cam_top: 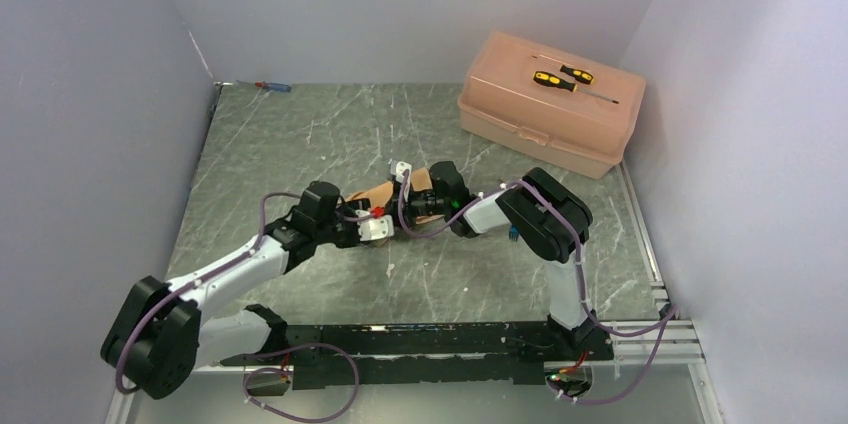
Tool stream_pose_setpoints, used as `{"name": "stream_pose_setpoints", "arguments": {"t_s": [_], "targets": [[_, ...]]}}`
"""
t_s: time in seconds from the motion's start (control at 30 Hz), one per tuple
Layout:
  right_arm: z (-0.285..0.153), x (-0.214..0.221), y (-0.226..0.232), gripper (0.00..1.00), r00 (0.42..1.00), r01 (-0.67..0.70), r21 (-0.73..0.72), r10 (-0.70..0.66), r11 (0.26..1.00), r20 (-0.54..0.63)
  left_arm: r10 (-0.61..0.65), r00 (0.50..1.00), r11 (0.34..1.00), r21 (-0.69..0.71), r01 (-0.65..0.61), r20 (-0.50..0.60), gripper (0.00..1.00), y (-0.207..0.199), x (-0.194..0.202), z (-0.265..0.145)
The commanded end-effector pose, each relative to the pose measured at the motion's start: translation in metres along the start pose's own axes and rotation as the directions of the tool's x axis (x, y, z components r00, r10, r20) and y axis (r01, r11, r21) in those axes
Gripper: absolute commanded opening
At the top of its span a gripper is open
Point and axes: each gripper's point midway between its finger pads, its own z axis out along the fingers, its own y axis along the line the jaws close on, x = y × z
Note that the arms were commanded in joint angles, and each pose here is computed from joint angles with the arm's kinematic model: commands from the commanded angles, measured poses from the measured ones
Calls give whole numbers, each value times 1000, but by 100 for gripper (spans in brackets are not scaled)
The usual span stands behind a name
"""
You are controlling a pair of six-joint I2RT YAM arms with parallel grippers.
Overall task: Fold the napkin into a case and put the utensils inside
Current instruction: Pick up the top corner of the smaller rectangle folded napkin from the center of the board.
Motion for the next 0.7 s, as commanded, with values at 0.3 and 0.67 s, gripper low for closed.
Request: {"name": "stream_pose_setpoints", "arguments": {"t_s": [0.3, 0.67], "targets": [[-1, -12, -16, 8, 999, 31, 34, -31, 999, 10, 144, 979, 989, 23, -149, 147, 62, -20, -18, -14], [-4, -8, -17, 2, 1000, 26, 36, -26, 999, 2, 257, 937, 899, 297, -322, 236, 48, -74, -14, 9]]}}
